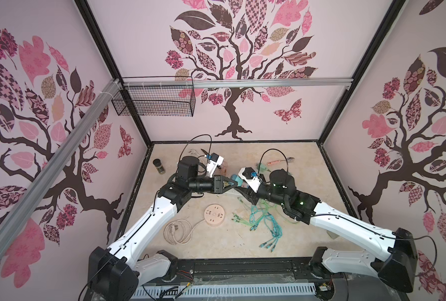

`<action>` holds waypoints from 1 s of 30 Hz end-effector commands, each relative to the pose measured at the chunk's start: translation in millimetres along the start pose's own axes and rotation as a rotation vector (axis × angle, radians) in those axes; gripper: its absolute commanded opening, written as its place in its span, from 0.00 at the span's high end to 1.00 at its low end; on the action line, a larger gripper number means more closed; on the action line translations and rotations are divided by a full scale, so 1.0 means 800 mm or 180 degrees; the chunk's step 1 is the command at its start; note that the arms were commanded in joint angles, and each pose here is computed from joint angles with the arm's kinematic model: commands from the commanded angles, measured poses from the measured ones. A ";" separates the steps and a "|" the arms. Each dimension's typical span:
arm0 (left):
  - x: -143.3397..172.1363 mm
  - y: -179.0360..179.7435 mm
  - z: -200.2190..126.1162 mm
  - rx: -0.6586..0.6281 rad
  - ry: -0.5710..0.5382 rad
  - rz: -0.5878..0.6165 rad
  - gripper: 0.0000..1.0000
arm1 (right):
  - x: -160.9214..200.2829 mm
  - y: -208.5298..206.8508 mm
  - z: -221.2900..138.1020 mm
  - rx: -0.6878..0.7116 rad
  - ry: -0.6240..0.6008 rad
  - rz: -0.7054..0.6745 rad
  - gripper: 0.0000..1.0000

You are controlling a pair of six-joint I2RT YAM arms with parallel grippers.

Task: Insert plugs into power strip
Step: Pick up the plug from the top-center of the table.

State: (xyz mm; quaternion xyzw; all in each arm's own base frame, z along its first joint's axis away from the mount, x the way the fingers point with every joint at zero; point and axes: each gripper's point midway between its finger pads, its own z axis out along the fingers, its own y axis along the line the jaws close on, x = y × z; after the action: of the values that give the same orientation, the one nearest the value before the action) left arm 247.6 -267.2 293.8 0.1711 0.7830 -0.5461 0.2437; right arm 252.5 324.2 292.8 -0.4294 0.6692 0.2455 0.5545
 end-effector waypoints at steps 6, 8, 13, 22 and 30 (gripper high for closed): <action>-0.015 -0.013 -0.003 0.0004 -0.0107 0.0230 0.90 | -0.001 -0.002 -0.009 0.0065 0.0024 0.0049 0.59; -0.018 -0.011 -0.003 -0.0026 -0.0135 0.0258 0.92 | -0.003 -0.001 -0.018 0.0067 -0.0007 0.0135 0.55; -0.025 -0.006 -0.002 -0.0100 -0.0202 0.0274 0.97 | -0.005 0.005 -0.038 0.0010 -0.0033 0.0552 0.48; -0.039 -0.003 -0.004 -0.0209 -0.0374 0.0357 1.00 | -0.017 0.035 -0.078 -0.0535 -0.0423 0.1332 0.45; -0.054 -0.012 -0.011 -0.0128 -0.0653 0.0445 1.00 | -0.040 0.044 -0.103 -0.1113 -0.1124 0.2095 0.46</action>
State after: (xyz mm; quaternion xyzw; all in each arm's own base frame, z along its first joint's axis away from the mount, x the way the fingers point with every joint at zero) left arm 273.4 -265.3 301.9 0.1562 0.7807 -0.5165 0.3152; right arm 195.0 284.9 301.6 -0.2538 0.6753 0.5027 0.4763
